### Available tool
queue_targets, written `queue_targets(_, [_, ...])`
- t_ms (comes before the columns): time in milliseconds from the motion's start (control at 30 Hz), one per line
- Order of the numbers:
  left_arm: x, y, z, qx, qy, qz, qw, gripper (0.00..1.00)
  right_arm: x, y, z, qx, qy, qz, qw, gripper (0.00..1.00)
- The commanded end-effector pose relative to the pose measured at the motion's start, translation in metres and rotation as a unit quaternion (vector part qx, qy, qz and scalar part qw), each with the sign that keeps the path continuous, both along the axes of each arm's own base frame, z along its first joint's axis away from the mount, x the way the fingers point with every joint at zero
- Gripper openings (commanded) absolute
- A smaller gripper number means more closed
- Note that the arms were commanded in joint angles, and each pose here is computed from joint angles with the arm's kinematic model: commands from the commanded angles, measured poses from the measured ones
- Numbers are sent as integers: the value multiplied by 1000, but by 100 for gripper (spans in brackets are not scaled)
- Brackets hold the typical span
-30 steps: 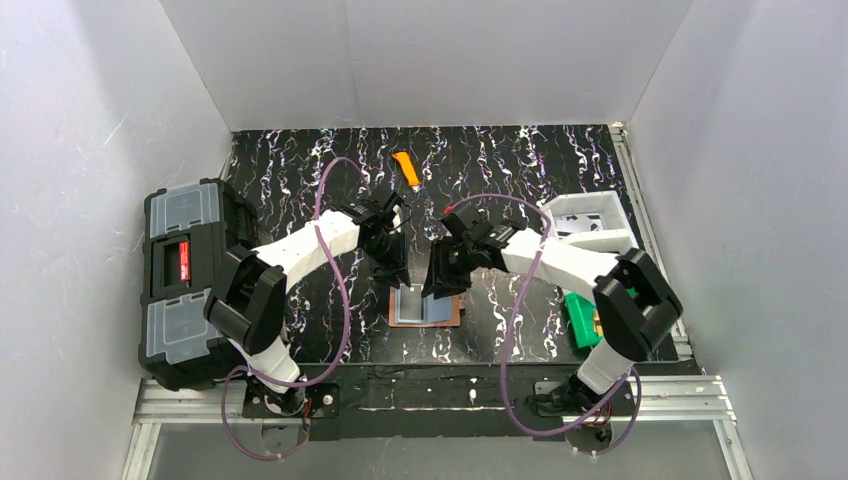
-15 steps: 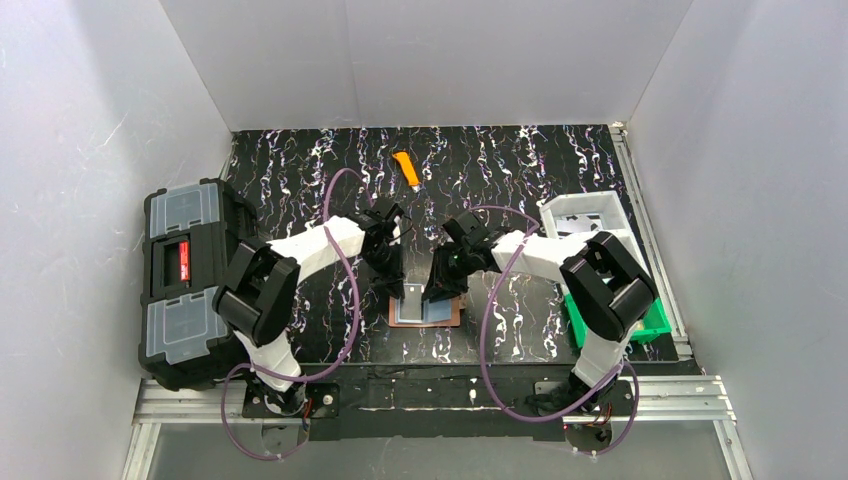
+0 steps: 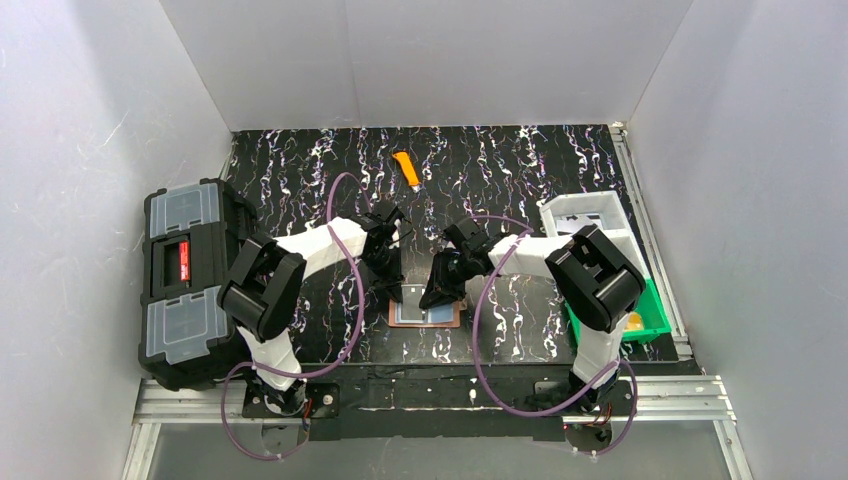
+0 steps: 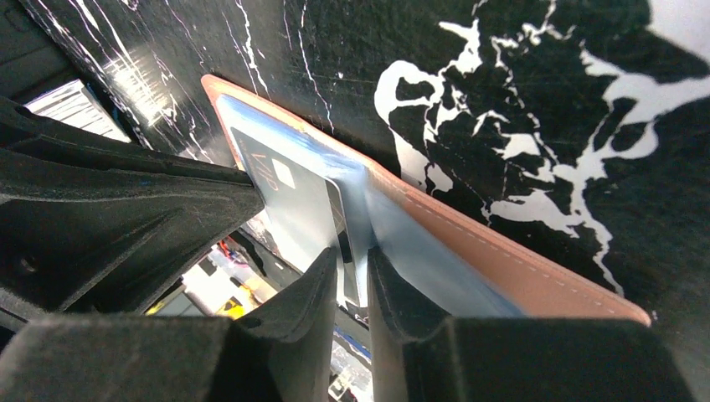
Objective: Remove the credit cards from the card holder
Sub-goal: Remove the credit card from the card holder.
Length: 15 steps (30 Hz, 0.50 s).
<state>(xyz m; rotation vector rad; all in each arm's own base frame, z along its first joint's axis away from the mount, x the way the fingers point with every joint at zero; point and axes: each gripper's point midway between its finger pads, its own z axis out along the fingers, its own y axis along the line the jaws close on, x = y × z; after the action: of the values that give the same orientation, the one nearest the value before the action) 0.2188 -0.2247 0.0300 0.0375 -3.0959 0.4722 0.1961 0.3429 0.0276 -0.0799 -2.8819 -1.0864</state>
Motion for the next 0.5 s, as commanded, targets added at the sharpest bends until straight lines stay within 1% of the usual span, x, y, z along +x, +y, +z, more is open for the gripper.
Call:
queue_targets(0, [-15,7,-18,44,32,5,999,9,-3,5,-12,9,10,0,1000,25])
queue_targets(100, [-17,10,-22,60,39,15,997,6,-1,5,-9,16,8,-1,1000,24])
queue_targets(167, [-18,13,-22,68,39,21,997,3,-1,5,-8,23,10,-4,1000,22])
queue_targets(233, [-17,14,-22,72,37,24,996,1,-1,3,-5,34,14,-9,999,18])
queue_targets(267, [-18,14,-22,73,38,26,996,0,-2,2,-4,35,17,-11,999,17])
queue_targets(467, [-17,11,-20,77,40,29,996,0,4,5,9,58,-4,-11,998,19])
